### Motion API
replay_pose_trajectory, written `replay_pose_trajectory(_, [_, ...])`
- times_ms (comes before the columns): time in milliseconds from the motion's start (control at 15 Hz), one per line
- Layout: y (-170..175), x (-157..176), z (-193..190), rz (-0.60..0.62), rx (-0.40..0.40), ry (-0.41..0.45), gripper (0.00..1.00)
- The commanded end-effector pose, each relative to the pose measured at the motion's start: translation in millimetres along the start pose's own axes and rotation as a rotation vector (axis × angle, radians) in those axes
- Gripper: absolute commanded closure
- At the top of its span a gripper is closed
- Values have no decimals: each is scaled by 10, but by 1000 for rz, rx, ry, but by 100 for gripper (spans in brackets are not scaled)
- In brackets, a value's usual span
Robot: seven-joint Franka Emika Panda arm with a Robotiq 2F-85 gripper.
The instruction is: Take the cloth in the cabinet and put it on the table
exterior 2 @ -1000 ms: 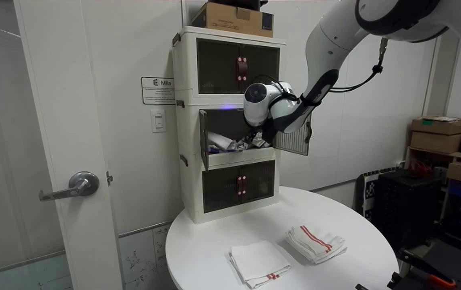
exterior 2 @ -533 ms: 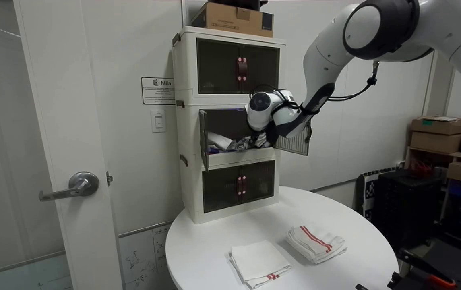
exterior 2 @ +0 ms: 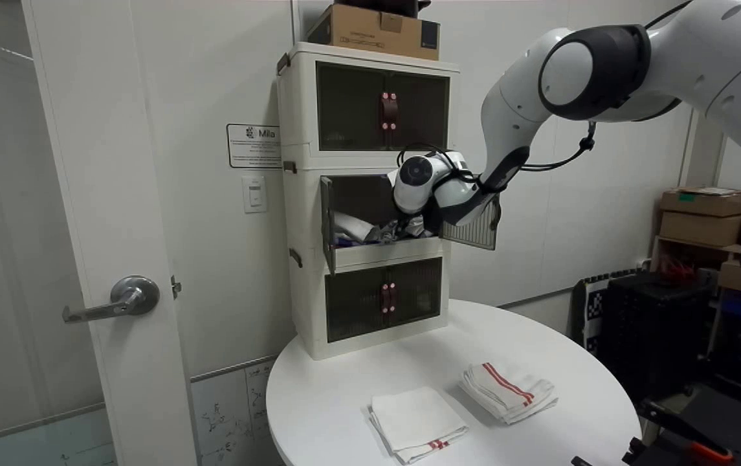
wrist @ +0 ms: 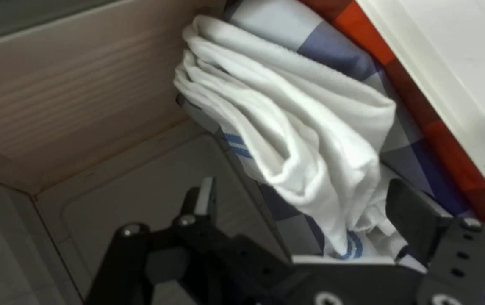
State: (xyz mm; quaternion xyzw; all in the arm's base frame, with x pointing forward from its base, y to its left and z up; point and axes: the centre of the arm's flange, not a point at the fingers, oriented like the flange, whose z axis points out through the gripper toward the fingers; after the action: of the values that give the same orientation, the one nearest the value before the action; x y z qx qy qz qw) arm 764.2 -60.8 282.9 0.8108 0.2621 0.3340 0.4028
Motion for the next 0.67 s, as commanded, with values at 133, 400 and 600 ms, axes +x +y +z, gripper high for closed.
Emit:
replay_pose_trajectory(133, [-98,17,410,-72,-7,23,14])
replay_pose_trajectory(400, [-85,64,461,-67,-26,30,48])
replay_pose_trajectory(600, [-93,60,486,-50,-35,26,73])
